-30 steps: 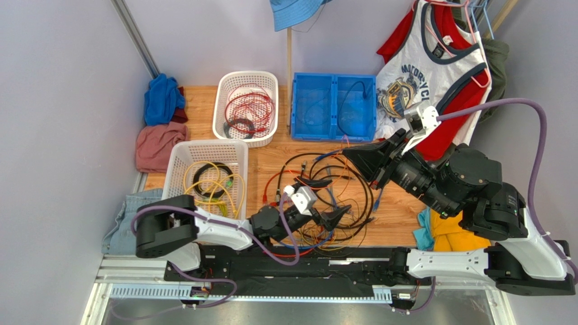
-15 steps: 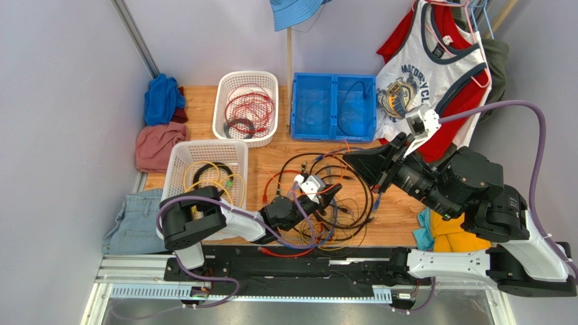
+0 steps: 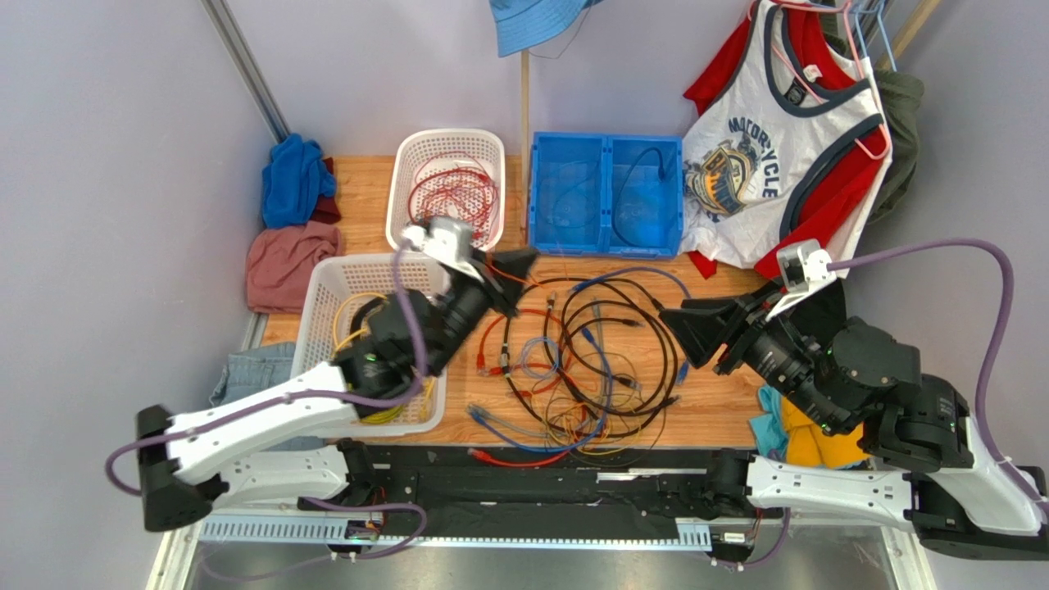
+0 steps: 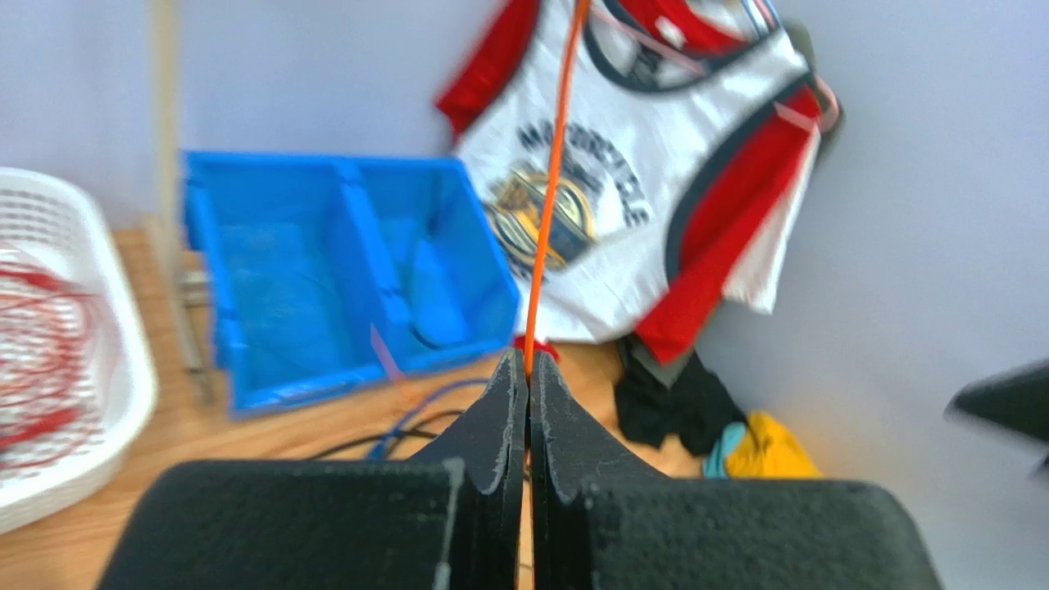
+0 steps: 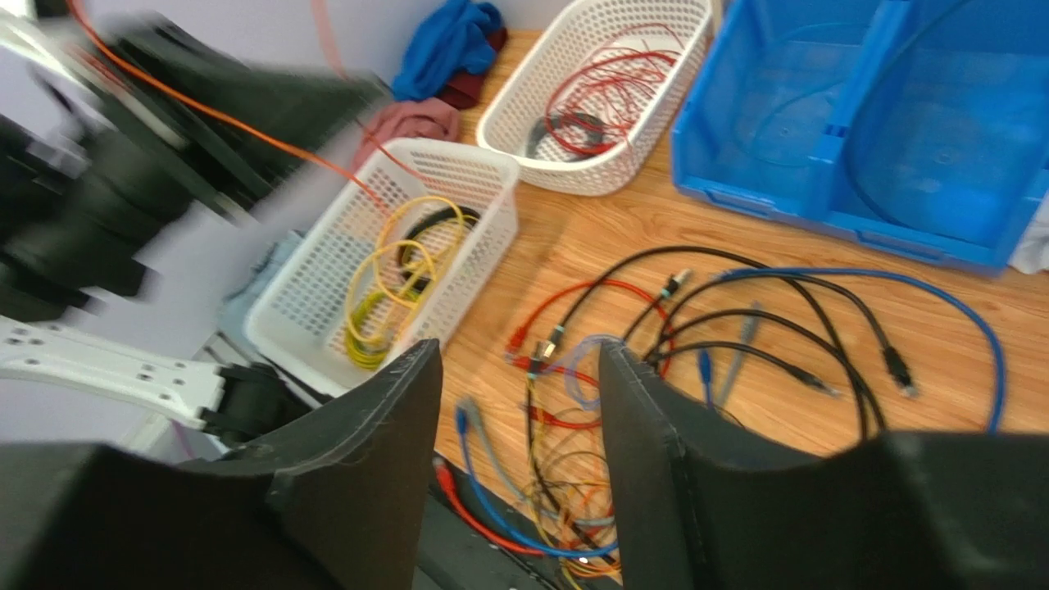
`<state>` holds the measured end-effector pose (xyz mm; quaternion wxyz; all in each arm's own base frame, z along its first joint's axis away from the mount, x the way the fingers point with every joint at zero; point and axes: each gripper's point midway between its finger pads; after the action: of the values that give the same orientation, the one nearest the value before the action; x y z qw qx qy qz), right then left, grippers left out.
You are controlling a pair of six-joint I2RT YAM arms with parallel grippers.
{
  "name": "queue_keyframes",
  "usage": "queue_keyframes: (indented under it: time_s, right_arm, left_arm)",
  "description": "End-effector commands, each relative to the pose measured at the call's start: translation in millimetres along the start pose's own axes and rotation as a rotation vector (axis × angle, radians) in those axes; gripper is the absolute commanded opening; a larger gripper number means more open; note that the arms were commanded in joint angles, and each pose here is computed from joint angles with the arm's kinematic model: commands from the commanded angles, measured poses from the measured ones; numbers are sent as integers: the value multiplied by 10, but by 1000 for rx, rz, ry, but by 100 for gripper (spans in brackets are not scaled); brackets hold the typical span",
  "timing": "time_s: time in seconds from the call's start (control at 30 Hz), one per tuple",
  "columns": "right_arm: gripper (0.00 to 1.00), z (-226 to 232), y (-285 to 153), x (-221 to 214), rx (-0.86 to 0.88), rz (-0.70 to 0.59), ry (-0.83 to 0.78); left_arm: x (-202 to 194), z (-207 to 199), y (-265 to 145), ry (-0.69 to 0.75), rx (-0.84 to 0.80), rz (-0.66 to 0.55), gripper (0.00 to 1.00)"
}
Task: Untangle the cables
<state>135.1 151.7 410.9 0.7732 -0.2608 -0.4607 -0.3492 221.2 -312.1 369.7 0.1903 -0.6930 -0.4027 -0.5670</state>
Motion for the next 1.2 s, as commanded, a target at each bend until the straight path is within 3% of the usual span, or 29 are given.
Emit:
queue_keyframes:
  time_s: [0.0,0.2,0.3,0.37,0.57,0.77,0.9,0.93,0.97,1.03,1.17]
  right_arm:
    - [60,-239,67,-256,-101,10,18]
    - [63,-217,182,-504,-106,82,-17]
    - [62,-242,182,-567,-106,88,-11]
    - [61,-257,202,-681,-97,102,-13]
    - [61,-268,248,-836,-89,124,-22]
    - [60,-297,289,-892,-95,122,-49]
    - [60,-393,315,-1035,-118,133,-73]
    - [59,-400,331,-1060,-116,132,-84]
    - [59,-418,338,-1066,-119,124,-92]
    - [59,-450,383,-1135,-128,123,-112]
    - [59,-503,449,-1175,-158,122,-164]
  left_arm:
    - [-74,497,-421,99,192,300,0]
    - [715,527,-333,151,261,295,0]
    - [900,633,-206,128,305,320,0]
    - [881,708,-85,123,323,349,0]
    - [1161,1436,174,88,525,297,0]
    - [1344,1963,601,47,617,253,0]
    - [1581,2205,900,48,627,203,0]
    - [1436,2320,1050,45,631,237,0]
    - [1639,2356,1067,50,635,193,0]
    - [1535,2485,1238,50,630,208,0]
    - [1737,2699,1453,65,622,101,0]
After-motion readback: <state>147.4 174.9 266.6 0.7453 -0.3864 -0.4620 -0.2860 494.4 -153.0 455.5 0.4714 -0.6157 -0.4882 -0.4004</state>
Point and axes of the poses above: each gripper's point midway between its finger pads, its own y axis out along the fingers, its own z axis along the line the jaws close on, x = y × z, and after that the axes turned 4 degrees about y, right-handed
